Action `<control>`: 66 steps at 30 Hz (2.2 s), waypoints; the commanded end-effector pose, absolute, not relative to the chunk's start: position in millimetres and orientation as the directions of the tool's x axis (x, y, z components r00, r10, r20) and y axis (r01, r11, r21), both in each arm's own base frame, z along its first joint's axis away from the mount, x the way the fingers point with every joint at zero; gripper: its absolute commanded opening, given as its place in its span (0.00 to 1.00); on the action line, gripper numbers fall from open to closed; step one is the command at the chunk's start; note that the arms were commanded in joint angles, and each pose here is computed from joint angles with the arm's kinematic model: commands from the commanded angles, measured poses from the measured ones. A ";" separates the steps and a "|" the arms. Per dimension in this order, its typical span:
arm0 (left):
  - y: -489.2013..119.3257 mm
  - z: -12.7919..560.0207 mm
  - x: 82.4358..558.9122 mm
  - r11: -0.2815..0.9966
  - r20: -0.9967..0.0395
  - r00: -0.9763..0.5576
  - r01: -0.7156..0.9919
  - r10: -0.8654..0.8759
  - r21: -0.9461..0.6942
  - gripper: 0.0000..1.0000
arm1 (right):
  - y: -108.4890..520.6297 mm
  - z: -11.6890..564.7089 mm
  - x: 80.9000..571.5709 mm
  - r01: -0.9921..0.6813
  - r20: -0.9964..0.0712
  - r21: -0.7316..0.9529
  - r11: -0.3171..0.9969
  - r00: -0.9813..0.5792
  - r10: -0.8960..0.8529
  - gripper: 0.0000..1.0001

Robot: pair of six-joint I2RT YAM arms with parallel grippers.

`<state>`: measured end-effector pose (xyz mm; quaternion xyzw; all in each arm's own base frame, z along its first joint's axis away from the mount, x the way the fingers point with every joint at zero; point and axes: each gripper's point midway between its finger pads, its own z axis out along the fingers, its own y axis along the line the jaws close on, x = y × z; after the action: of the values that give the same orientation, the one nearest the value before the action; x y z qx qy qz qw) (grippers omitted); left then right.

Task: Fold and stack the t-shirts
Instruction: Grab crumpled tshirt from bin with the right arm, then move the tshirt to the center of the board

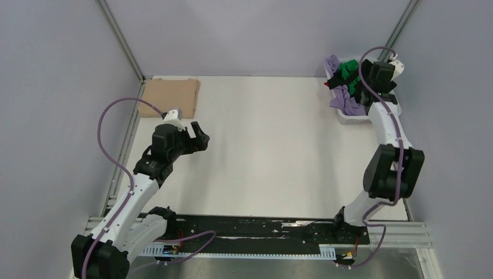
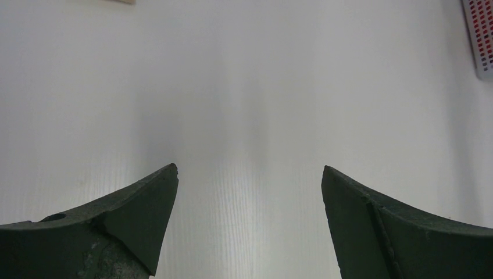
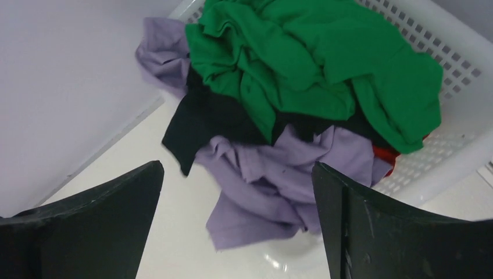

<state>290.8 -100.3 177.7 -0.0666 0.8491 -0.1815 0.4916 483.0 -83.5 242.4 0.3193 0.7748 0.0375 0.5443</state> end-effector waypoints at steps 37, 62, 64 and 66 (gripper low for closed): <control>-108.2 176.5 304.5 0.924 -0.826 -0.497 0.114 -0.265 -0.365 1.00 | -205.6 347.8 624.4 0.357 -0.914 0.398 0.845 0.070 0.400 0.00; -105.5 202.4 294.5 0.910 -0.843 -0.441 0.122 -0.309 -0.397 1.00 | 60.0 651.7 384.0 -0.535 -0.841 0.157 0.830 0.369 0.397 0.00; -103.9 204.2 293.5 0.910 -0.844 -0.436 0.115 -0.314 -0.398 1.00 | 88.8 656.0 360.8 -0.595 -0.835 0.145 0.791 0.355 0.420 0.00; -102.4 207.0 292.1 0.910 -0.844 -0.430 0.109 -0.321 -0.401 1.00 | 118.4 656.4 336.9 -0.668 -0.828 0.153 0.728 0.315 0.463 0.00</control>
<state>291.9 -107.1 191.7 -0.0498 0.8333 -0.2027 0.5119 408.0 68.8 617.9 -0.0447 0.5312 0.2949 0.7930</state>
